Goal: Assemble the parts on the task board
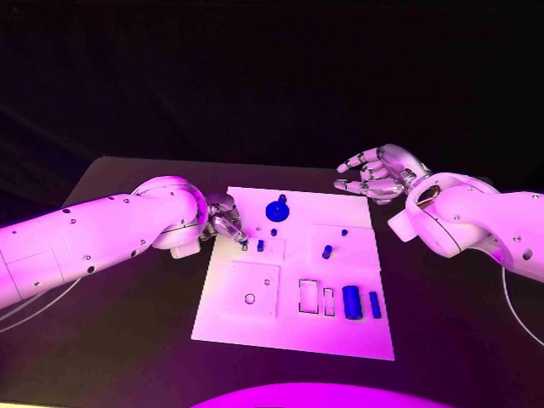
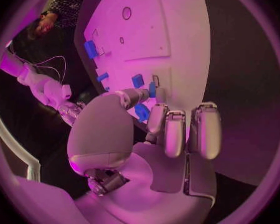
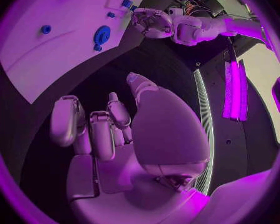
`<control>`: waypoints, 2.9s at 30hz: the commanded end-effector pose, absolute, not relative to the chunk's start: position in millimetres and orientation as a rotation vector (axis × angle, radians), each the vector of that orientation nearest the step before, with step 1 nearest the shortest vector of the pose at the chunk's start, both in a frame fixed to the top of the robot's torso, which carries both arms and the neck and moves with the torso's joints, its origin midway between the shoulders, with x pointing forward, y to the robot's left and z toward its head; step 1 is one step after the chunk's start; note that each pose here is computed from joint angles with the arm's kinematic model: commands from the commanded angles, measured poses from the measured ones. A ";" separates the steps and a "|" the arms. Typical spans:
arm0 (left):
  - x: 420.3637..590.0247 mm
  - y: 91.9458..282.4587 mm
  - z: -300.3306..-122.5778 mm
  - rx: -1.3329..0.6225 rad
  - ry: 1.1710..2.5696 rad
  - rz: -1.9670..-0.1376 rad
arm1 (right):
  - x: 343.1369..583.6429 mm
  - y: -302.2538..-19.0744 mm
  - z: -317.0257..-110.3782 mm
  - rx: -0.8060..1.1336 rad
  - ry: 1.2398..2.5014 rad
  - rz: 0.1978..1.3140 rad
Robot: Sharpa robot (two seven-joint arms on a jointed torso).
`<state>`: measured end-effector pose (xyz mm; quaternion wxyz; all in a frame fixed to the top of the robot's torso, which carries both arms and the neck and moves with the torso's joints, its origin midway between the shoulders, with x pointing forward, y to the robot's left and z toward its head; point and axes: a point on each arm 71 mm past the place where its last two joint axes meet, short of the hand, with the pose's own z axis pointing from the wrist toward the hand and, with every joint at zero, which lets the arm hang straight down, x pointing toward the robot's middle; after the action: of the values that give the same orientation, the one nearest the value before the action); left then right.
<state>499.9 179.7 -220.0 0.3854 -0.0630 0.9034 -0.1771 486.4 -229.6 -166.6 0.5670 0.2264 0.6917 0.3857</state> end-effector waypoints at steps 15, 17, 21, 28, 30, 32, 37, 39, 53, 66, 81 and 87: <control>496.2 176.3 -229.1 -0.119 2.302 -0.422 | 485.9 -229.2 -167.2 0.514 1.632 0.916; 495.7 176.2 -230.3 -0.117 2.303 -0.423 | 485.9 -229.6 -167.2 0.514 1.632 0.916; 493.6 175.4 -232.1 -0.104 2.313 -0.425 | 485.8 -230.0 -167.2 0.515 1.632 0.915; 489.4 172.9 -233.6 -0.081 2.332 -0.431 | 485.7 -230.4 -167.2 0.515 1.632 0.914; 488.8 172.5 -233.8 -0.077 2.334 -0.432 | 485.6 -230.5 -167.2 0.516 1.631 0.914; 488.3 172.4 -233.9 -0.073 2.336 -0.431 | 485.6 -230.5 -167.1 0.516 1.631 0.914; 488.5 173.4 -234.1 -0.073 2.336 -0.425 | 485.5 -230.7 -167.1 0.516 1.631 0.914; 488.9 174.2 -234.2 -0.075 2.334 -0.422 | 485.5 -230.7 -167.1 0.516 1.631 0.914; 488.4 171.8 -235.0 -0.068 2.348 -0.420 | 485.2 -230.6 -166.9 0.516 1.630 0.915; 487.7 168.9 -237.1 -0.082 2.383 -0.421 | 485.3 -231.0 -166.8 0.517 1.628 0.913; 490.4 167.6 -237.4 -0.106 2.374 -0.421 | 485.4 -231.2 -166.9 0.517 1.628 0.910; 490.7 168.1 -237.6 -0.109 2.374 -0.418 | 485.4 -231.5 -166.9 0.518 1.628 0.909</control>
<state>496.6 172.7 -229.8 0.3802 -0.0484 0.9098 -0.1594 486.0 -232.6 -167.0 0.5677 0.2281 0.6917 0.3837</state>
